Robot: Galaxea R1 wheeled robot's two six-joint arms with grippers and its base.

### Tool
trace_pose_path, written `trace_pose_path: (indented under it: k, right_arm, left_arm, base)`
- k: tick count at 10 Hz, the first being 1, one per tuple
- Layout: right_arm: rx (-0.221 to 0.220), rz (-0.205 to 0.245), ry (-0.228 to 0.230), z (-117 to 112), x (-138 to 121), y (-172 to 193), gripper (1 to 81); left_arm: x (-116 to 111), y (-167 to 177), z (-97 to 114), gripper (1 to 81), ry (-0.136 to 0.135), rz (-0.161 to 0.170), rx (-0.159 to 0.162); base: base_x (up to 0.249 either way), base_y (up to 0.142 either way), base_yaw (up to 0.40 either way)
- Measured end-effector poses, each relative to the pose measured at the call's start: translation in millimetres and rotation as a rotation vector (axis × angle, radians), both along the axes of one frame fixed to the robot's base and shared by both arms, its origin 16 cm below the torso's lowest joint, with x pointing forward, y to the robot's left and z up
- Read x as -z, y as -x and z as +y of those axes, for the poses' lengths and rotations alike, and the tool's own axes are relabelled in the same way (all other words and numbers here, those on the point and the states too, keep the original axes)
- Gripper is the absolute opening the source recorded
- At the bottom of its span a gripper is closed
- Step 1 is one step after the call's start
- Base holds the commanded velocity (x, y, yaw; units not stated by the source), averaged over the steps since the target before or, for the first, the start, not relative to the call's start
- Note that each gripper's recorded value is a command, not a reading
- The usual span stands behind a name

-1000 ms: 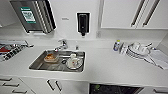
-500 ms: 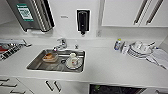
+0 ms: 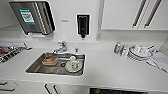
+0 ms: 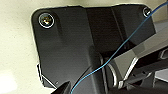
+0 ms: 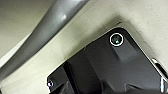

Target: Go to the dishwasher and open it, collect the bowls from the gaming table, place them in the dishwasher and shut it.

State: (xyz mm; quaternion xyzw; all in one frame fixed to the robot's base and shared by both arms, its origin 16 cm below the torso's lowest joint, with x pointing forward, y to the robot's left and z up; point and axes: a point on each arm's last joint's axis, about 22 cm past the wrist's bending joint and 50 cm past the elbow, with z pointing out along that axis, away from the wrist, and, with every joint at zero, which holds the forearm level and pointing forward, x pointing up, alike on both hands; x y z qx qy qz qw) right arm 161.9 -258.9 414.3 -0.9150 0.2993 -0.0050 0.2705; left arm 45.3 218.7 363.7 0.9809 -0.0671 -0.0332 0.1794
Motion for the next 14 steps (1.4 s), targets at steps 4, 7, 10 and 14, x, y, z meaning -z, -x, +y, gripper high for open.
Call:
trace_pose_path:
  k: [4, 7, 10, 14]
  right_arm:
    - [0.137, -0.060, -0.004, -36.6, -10.5, -56.6, 81.1]
    - [0.180, -0.111, -0.049, -23.8, -22.2, -105.1, 81.1]
    - [0.244, -0.256, -0.137, -9.9, -58.1, -196.0, 81.1]
    - [0.131, -0.187, -0.089, -9.7, -32.3, -122.4, 81.1]
  left_arm:
    - [5.9, -7.6, 1.7, 81.1, -0.003, -0.010, 0.000]
    - [6.2, -7.4, 6.4, 81.1, -0.010, -0.009, 0.001]
    - [6.4, -7.2, 12.5, 81.1, -0.018, -0.008, 0.002]
    - [6.1, -9.0, -1.2, 81.1, -0.004, 0.008, -0.053]
  base:
    - [0.000, 0.000, 0.000]
    - [0.000, 0.000, 0.000]
    - [0.000, 0.000, 0.000]
    - [0.000, 0.000, 0.000]
